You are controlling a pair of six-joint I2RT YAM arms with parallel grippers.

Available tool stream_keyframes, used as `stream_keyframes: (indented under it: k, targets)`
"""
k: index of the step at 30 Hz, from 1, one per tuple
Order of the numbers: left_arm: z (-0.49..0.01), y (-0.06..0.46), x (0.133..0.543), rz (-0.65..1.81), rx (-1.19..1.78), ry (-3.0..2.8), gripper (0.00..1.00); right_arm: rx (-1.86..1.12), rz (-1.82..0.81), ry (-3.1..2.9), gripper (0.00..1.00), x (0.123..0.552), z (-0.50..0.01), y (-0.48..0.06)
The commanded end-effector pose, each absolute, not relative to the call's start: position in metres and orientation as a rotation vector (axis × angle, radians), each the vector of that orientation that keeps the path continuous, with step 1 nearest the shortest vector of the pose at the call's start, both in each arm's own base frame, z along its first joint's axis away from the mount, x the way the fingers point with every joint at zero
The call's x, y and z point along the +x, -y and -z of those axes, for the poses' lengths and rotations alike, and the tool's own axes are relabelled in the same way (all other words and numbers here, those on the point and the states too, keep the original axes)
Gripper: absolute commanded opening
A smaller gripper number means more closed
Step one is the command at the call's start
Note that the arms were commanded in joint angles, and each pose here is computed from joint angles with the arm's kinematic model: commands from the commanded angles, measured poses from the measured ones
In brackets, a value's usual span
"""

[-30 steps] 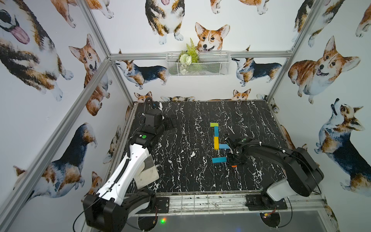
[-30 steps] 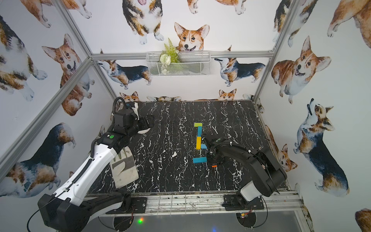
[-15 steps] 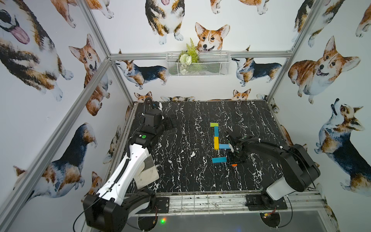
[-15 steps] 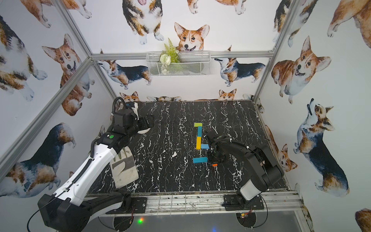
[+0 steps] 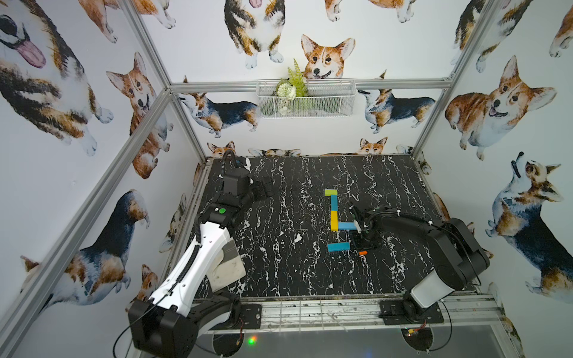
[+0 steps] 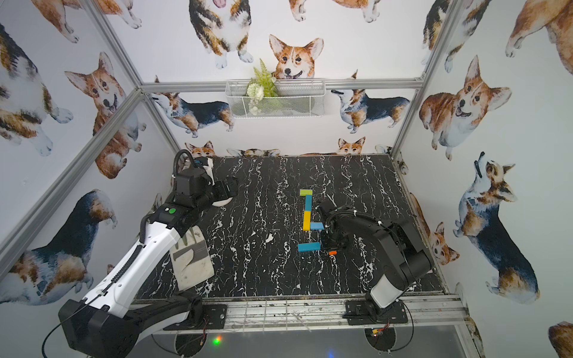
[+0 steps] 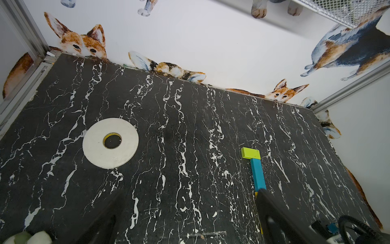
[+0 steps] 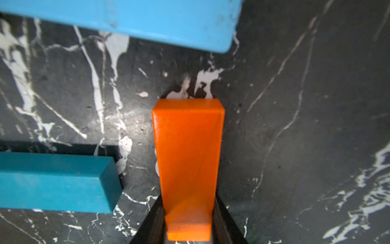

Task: Assemble a giraffe with building blocks
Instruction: Assemble the building block at the center of the board.

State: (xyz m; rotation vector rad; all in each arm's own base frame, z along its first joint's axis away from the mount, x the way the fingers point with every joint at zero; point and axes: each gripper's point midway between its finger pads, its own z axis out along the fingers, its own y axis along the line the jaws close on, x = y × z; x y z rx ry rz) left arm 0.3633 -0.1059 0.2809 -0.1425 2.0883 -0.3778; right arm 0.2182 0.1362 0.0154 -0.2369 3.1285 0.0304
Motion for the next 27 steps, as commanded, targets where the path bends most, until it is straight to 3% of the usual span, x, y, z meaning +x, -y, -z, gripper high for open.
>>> stream_keyframes:
  k: [1,27]
  targets:
    - [-0.291,0.106,0.368,0.400,-0.162,-2.047,1.00,-0.236,-0.001,-3.118,0.37,0.223,-0.014,-0.133]
    - [-0.289,0.105,0.370,0.407,-0.170,-2.050,1.00,-0.258,-0.006,-3.086,0.35,0.236,-0.016,-0.138]
